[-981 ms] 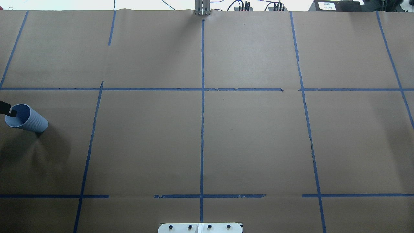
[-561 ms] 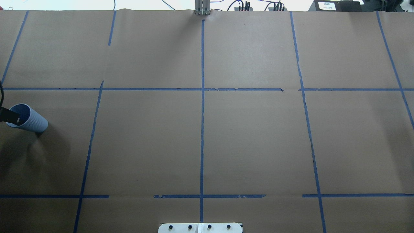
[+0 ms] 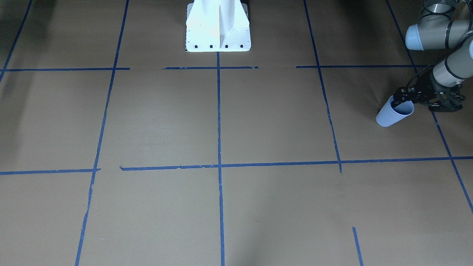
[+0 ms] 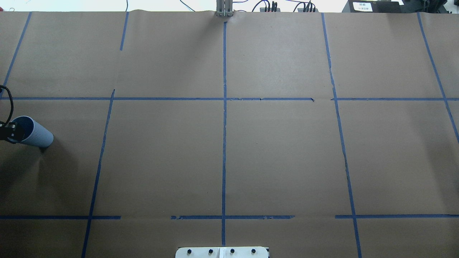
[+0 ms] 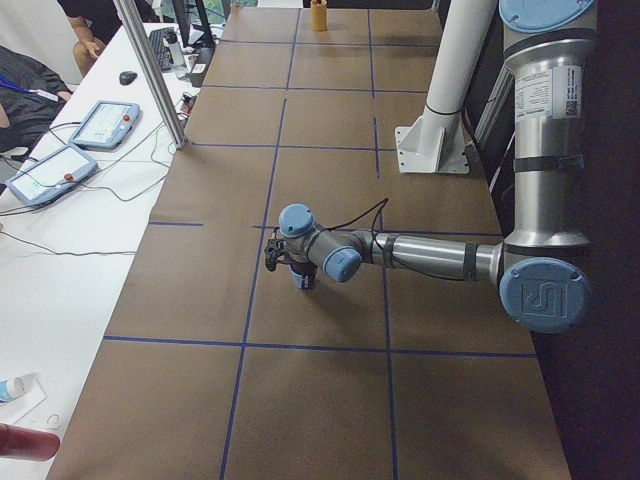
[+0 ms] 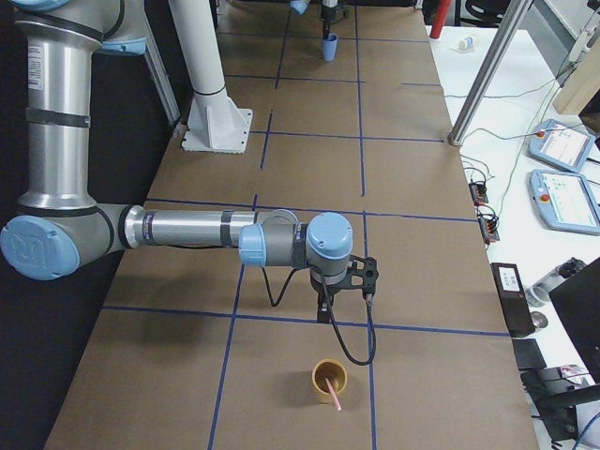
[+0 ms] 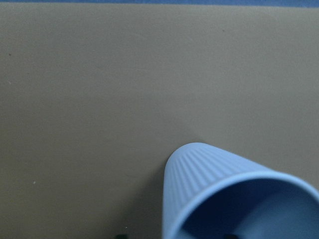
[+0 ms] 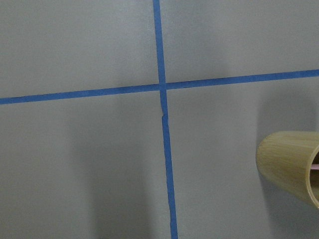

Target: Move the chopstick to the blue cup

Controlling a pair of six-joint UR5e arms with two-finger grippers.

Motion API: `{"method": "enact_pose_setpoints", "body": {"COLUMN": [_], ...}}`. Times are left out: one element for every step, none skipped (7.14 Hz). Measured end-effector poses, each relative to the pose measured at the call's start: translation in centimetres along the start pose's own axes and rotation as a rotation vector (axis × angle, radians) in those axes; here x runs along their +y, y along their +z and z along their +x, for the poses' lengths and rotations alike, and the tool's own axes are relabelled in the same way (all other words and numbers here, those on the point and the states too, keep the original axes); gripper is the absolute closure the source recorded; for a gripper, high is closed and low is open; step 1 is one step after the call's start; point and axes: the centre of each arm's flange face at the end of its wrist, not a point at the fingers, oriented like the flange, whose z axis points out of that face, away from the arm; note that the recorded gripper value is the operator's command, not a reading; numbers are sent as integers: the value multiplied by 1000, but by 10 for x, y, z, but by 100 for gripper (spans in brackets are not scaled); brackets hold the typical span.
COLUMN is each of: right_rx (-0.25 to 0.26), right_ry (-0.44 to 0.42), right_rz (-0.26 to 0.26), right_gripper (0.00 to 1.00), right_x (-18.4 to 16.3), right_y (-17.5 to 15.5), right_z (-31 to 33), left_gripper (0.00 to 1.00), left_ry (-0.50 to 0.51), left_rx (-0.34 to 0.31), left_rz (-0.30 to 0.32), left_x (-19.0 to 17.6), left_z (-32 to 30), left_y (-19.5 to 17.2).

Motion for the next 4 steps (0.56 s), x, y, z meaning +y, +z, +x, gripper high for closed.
{"method": "enact_pose_setpoints", "body": {"right_rx": [0,0,0,2], "right_ry": [-2,-3,-5,-14], "right_rz": [2,3,4,13], "right_gripper": [0,0,0,0], "right_x": [0,0,0,-3], "right_y": [-1,-1,-2,-6], "right_z": [-1,-1,-2,-6], "left_gripper": [100,100,100,100], "left_ry": [-12,-33,-59,-86], "left_rx": [0,-4,-13,-27], "left_rz": [0,1,-2,-14], "left_x": [-4,-11,-18,-21], "left_z": [5,18,46,95], "left_y": [-6,-20,-48,-88]}}
